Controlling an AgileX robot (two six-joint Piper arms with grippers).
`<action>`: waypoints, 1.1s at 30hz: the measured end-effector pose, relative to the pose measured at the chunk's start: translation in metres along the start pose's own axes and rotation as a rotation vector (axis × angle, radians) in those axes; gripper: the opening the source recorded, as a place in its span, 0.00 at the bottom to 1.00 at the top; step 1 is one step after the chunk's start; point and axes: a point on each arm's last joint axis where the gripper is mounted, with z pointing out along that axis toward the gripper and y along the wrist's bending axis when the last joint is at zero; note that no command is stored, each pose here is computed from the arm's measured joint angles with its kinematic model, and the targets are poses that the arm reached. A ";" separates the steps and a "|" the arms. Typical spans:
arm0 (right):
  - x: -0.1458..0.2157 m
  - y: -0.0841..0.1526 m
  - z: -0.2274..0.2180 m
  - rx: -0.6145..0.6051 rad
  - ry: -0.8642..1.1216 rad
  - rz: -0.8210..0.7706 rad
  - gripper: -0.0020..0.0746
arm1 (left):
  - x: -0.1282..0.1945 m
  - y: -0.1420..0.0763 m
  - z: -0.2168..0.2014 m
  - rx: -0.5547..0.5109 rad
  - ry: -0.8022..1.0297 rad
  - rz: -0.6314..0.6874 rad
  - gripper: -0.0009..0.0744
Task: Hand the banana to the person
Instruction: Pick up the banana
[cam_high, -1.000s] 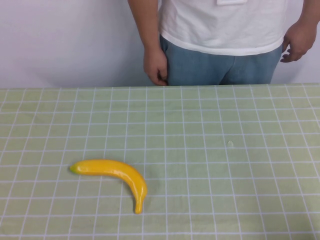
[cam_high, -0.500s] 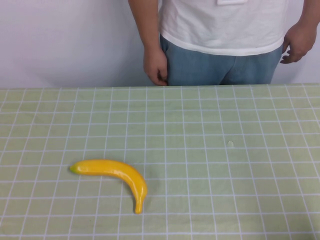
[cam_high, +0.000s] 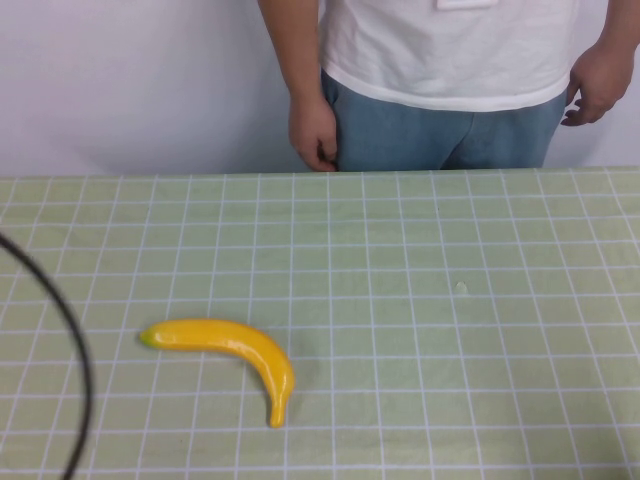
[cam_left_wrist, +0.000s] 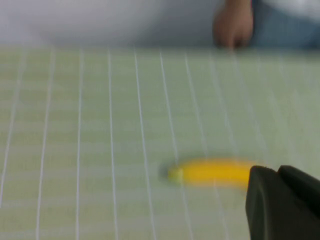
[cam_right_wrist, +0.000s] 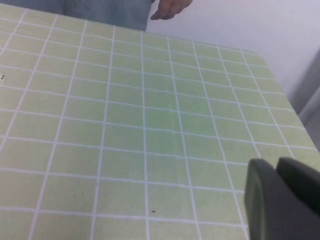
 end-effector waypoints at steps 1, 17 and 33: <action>0.000 0.000 0.000 0.000 0.000 0.000 0.02 | -0.001 0.000 0.006 0.011 0.061 0.037 0.01; 0.000 0.000 0.000 0.000 0.000 0.000 0.02 | -0.029 -0.014 0.126 0.351 0.442 0.622 0.36; 0.000 0.000 0.000 0.000 0.000 0.000 0.02 | 0.027 -0.063 0.244 0.372 0.600 1.145 0.51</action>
